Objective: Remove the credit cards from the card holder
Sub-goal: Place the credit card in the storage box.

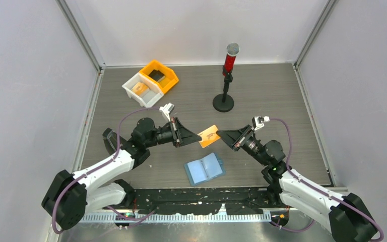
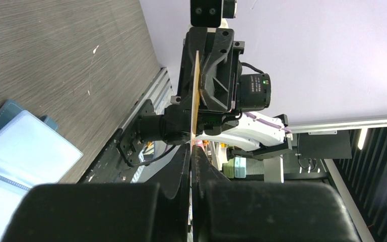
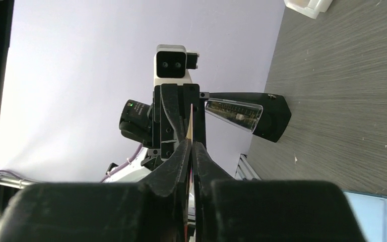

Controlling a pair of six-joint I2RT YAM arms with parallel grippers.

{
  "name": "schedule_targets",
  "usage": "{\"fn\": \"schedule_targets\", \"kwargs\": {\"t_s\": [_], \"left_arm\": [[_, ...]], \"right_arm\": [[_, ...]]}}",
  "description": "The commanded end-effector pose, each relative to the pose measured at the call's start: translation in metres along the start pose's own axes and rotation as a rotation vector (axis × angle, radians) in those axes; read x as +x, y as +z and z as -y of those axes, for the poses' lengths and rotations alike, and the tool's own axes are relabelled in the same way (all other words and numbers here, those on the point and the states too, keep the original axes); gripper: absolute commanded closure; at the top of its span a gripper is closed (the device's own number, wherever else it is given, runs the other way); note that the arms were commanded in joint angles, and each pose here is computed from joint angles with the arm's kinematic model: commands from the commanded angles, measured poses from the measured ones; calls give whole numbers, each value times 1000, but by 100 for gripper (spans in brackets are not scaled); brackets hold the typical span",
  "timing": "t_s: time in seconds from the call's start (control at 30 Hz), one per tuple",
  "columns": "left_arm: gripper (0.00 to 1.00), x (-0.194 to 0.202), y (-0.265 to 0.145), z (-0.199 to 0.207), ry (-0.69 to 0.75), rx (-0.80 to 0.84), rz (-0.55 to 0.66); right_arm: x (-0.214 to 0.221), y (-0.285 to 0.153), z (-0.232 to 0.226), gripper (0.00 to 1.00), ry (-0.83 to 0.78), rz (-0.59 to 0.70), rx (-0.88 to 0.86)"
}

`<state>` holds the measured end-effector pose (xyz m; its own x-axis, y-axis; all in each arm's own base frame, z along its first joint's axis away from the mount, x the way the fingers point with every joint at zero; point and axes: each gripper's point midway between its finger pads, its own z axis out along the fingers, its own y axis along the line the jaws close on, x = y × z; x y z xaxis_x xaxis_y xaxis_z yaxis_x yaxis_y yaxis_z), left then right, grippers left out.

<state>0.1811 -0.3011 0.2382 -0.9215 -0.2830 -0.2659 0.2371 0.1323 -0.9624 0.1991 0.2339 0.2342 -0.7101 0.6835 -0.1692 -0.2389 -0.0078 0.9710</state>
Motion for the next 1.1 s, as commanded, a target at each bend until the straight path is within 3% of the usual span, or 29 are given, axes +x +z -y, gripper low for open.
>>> {"fn": "schedule_targets", "kwargs": {"t_s": [0.0,0.27,0.5,0.77,1.07], "left_arm": [[100,-14,2,21,30,50,58],[100,-26,-9,13,124,-111,75],[100,-63,-37,10,189,-279,104],[100,-134,-90,10,225,-488,171],[100,-206,-134,-30,86,-649,185]], "right_arm": [[-2,-3,-9,84,-18,13,-28],[13,-14,8,39,-169,-79,71],[24,-26,3,0,-263,-149,51],[38,-24,-5,5,-387,-286,59],[43,-16,3,4,-412,-364,108]]}}
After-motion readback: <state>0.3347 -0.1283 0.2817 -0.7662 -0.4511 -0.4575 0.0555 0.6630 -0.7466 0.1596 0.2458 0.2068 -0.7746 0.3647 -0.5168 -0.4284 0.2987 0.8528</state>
